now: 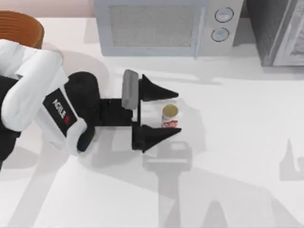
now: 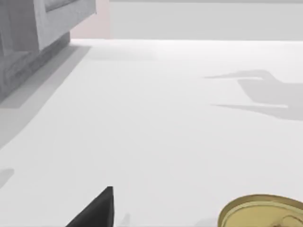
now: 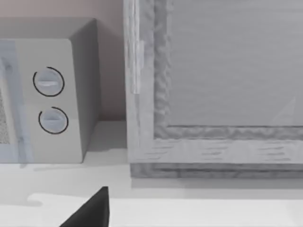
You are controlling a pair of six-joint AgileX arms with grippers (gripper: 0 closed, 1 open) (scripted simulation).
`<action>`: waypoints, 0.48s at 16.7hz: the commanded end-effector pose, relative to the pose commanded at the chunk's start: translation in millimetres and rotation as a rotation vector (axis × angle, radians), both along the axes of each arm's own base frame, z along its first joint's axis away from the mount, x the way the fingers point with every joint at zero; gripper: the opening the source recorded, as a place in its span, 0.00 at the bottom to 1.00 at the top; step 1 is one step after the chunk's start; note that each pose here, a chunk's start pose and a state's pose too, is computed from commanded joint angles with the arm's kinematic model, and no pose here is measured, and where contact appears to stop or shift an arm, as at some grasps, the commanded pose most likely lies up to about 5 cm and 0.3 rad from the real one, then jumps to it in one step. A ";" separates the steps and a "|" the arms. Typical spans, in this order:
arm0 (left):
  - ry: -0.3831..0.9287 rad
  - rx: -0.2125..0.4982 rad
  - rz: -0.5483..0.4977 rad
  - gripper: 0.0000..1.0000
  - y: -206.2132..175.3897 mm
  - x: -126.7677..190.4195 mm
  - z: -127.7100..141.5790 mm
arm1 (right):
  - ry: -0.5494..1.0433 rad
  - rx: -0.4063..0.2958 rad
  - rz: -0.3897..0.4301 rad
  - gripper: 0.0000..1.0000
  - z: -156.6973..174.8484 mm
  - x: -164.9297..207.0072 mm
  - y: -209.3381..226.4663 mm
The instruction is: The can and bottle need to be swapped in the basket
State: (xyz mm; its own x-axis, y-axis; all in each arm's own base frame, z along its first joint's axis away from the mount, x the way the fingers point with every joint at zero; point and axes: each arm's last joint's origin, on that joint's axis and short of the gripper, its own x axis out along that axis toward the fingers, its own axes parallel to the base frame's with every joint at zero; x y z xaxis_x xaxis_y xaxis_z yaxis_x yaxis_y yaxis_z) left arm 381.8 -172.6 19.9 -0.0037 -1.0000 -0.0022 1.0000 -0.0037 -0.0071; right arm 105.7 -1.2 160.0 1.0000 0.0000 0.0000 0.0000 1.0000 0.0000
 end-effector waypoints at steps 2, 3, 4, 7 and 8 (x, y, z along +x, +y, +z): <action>0.027 0.009 0.059 1.00 9.4 1.0 10.7 | 0.000 0.000 0.000 1.00 0.0 0.0 0.0; 0.043 0.015 0.102 1.00 16.0 1.3 19.7 | 0.000 0.000 0.000 1.00 0.0 0.0 0.0; 0.059 0.021 0.152 1.00 23.7 1.0 31.2 | 0.000 0.000 0.000 1.00 0.0 0.0 0.0; 0.090 0.037 0.330 1.00 50.8 -7.3 79.1 | 0.000 0.000 0.000 1.00 0.0 0.0 0.0; 0.092 0.040 0.397 1.00 60.9 -14.0 98.7 | 0.000 0.000 0.000 1.00 0.0 0.0 0.0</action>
State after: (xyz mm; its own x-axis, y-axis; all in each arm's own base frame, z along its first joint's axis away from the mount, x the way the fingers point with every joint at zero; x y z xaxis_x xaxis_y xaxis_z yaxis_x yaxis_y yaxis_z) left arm 367.8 -111.8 118.6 0.3804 -0.9229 -0.0592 0.9188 0.3845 -0.0893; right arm 105.7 -1.2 160.0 1.0000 0.0000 0.0000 0.0000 1.0000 0.0000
